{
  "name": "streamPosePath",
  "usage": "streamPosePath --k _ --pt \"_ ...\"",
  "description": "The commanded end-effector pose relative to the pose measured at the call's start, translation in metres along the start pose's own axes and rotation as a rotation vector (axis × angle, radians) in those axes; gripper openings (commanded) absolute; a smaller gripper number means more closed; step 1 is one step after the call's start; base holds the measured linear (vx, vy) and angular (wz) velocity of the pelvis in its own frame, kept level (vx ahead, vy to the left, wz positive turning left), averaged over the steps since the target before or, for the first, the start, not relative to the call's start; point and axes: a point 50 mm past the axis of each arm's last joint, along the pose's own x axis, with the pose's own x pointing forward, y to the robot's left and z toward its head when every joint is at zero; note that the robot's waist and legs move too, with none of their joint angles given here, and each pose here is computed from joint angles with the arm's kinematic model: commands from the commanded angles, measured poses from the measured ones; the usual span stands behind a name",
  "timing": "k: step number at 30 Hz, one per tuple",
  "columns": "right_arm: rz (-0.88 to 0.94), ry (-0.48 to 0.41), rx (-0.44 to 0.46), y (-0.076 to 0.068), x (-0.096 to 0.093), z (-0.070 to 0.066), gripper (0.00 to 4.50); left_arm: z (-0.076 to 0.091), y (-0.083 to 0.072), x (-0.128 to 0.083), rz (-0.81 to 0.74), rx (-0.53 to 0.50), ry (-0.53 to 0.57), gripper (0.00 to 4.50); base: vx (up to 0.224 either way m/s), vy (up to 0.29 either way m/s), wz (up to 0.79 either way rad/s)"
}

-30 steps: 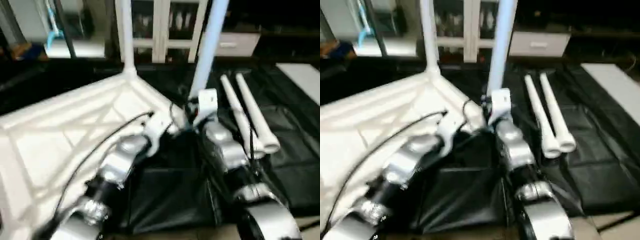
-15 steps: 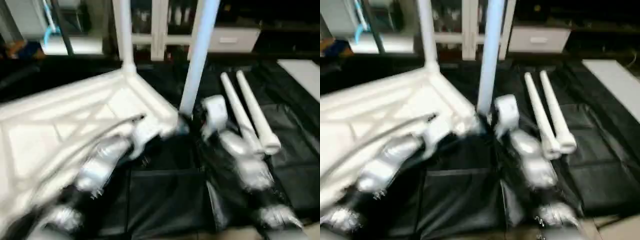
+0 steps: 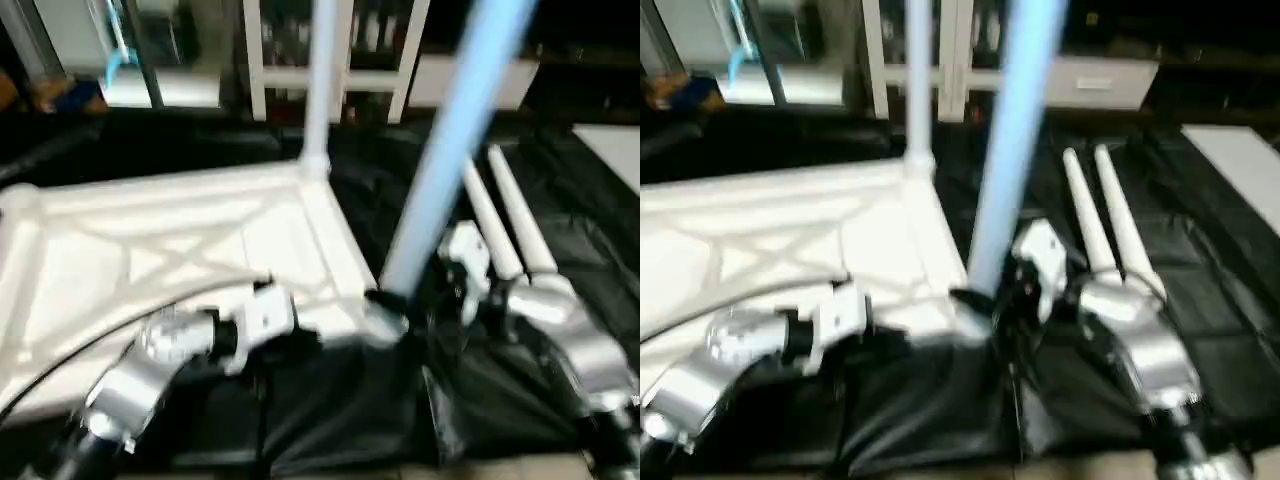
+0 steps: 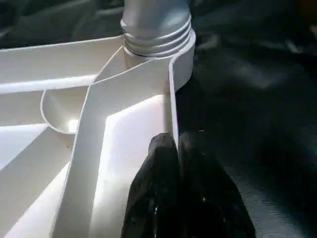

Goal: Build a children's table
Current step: Rotate leg to tighten

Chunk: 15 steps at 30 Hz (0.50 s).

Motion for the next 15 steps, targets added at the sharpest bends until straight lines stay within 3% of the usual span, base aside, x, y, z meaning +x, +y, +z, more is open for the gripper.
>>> streamPosePath --k 1,14,15 --pt "0.031 0.022 0.009 0.0023 -0.0002 -0.004 3.8 0.0241 -0.0036 0.0033 -0.047 0.066 -0.106 0.0 0.0 0.0 0.0" --pt "0.059 0.076 0.0 0.0036 -0.0075 -0.0094 2.81 0.0219 -0.0021 0.0008 -0.034 0.058 -0.087 0.0 0.0 0.0 0.0" --pt "0.051 0.075 0.006 0.0032 -0.007 -0.0102 2.57 0.0219 -0.0021 0.0009 -0.034 0.058 -0.086 0.0 0.0 0.0 0.0"
